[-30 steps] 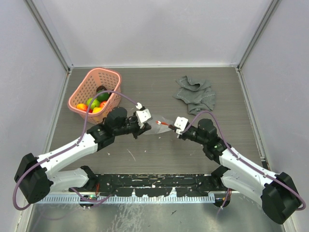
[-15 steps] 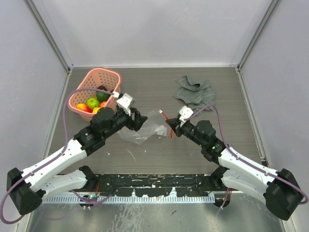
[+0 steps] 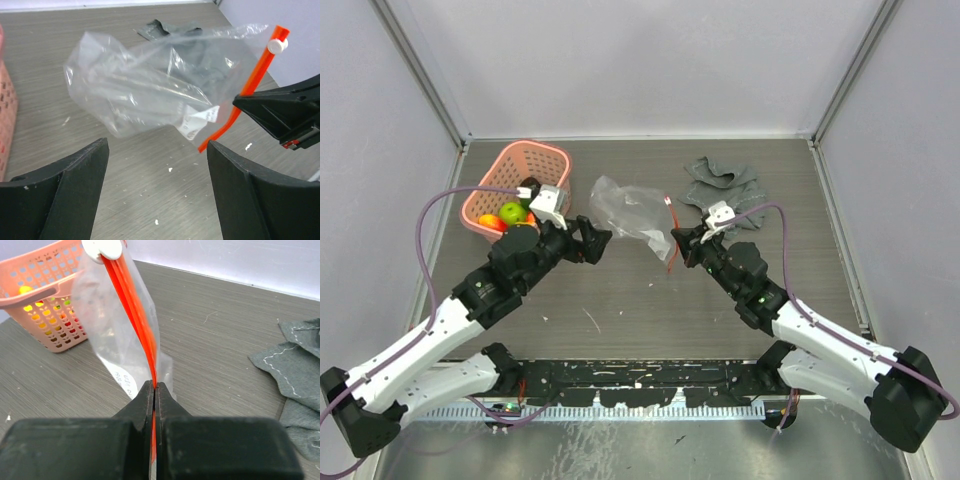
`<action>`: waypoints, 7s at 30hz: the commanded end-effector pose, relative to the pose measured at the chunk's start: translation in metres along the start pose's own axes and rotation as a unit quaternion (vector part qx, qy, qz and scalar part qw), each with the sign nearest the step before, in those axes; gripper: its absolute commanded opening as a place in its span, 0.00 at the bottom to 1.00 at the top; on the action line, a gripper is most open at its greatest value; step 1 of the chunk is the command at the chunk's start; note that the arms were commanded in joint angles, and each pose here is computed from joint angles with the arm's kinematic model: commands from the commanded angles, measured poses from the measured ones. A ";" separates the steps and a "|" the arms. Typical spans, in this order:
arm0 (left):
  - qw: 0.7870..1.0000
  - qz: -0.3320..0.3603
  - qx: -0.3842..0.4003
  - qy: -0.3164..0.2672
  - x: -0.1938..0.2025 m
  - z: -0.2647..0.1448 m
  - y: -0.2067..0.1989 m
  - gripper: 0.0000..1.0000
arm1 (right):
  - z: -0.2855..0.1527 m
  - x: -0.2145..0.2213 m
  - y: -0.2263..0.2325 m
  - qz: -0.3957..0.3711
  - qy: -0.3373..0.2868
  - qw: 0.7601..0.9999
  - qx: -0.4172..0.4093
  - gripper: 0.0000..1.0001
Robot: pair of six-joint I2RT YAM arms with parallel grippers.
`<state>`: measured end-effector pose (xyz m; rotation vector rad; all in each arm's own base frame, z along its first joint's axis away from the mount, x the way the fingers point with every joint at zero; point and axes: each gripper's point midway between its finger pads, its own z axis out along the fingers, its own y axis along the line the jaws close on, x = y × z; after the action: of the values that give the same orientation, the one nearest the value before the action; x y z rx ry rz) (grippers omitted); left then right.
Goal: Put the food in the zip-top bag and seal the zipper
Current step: Open the zipper of the food storage bag.
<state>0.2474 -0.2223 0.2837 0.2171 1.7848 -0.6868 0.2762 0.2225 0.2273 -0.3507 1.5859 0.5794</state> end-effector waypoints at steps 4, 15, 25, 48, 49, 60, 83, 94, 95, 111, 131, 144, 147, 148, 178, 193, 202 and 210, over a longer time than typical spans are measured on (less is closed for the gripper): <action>0.991 -0.107 0.075 0.025 0.013 0.029 -0.039 0.87 | 0.012 -0.026 0.023 0.060 -0.034 0.998 -0.011 0.00; 0.980 -0.182 0.066 0.036 0.052 0.068 -0.036 0.87 | 0.012 -0.014 0.054 0.093 -0.034 0.993 -0.061 0.00; 0.976 -0.206 0.070 0.023 0.063 0.077 -0.034 0.77 | 0.009 0.003 0.073 0.124 -0.020 0.986 -0.109 0.00; 0.977 -0.196 0.083 0.027 0.063 0.067 -0.031 0.00 | -0.007 0.023 0.044 0.077 -0.007 0.996 -0.054 0.16; 0.976 -0.196 0.085 0.029 0.063 0.066 -0.031 0.00 | -0.008 0.023 0.043 0.073 -0.006 0.996 -0.055 0.18; 0.973 -0.197 0.112 0.042 0.061 0.064 -0.041 0.00 | -0.012 0.036 0.032 0.039 0.002 0.999 -0.036 0.23; 0.962 -0.210 0.153 0.079 0.071 0.068 -0.059 0.00 | 0.001 0.040 0.040 0.067 -0.024 0.996 -0.052 0.33; 0.970 -0.205 0.108 0.068 0.069 0.065 -0.043 0.08 | -0.003 0.030 0.023 0.074 -0.034 0.997 -0.006 0.00; 0.972 -0.202 0.103 0.067 0.068 0.065 -0.042 0.11 | -0.003 0.031 0.023 0.075 -0.028 0.997 -0.002 0.00; 0.992 -0.112 0.051 -0.010 0.040 0.030 -0.053 0.45 | -0.002 0.021 0.008 0.116 0.035 0.985 0.124 0.00; 0.998 -0.061 -0.013 0.005 0.082 0.069 -0.051 0.59 | 0.015 0.032 0.056 0.143 0.072 0.982 0.100 0.00; 0.997 -0.038 -0.064 0.025 0.103 0.083 -0.034 0.50 | 0.010 0.027 0.060 0.141 0.067 0.984 0.082 0.00; 0.996 -0.048 -0.060 0.038 0.114 0.086 -0.035 0.50 | 0.009 0.024 0.061 0.142 0.061 0.985 0.078 0.00; 0.996 -0.051 -0.056 0.043 0.119 0.087 -0.037 0.50 | 0.009 0.024 0.062 0.142 0.061 0.985 0.074 0.00; 0.997 -0.062 -0.028 0.046 0.086 0.049 -0.032 0.00 | -0.022 0.007 0.000 0.041 0.066 0.973 0.216 0.09; 0.985 -0.168 0.038 0.022 0.073 0.048 -0.062 0.00 | 0.017 0.034 0.054 0.131 0.067 0.983 0.107 0.52; 0.981 -0.188 0.039 -0.010 0.059 0.045 -0.061 0.00 | 0.017 0.055 0.067 0.126 0.095 0.985 0.068 0.51; 0.983 -0.179 0.030 -0.003 0.058 0.033 -0.054 0.00 | 0.006 0.053 0.032 0.065 0.101 0.982 0.146 0.29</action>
<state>0.2280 -0.3017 0.2162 -0.0346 1.8919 -0.9654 0.2491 0.2767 0.1615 -0.1317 1.9176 0.5149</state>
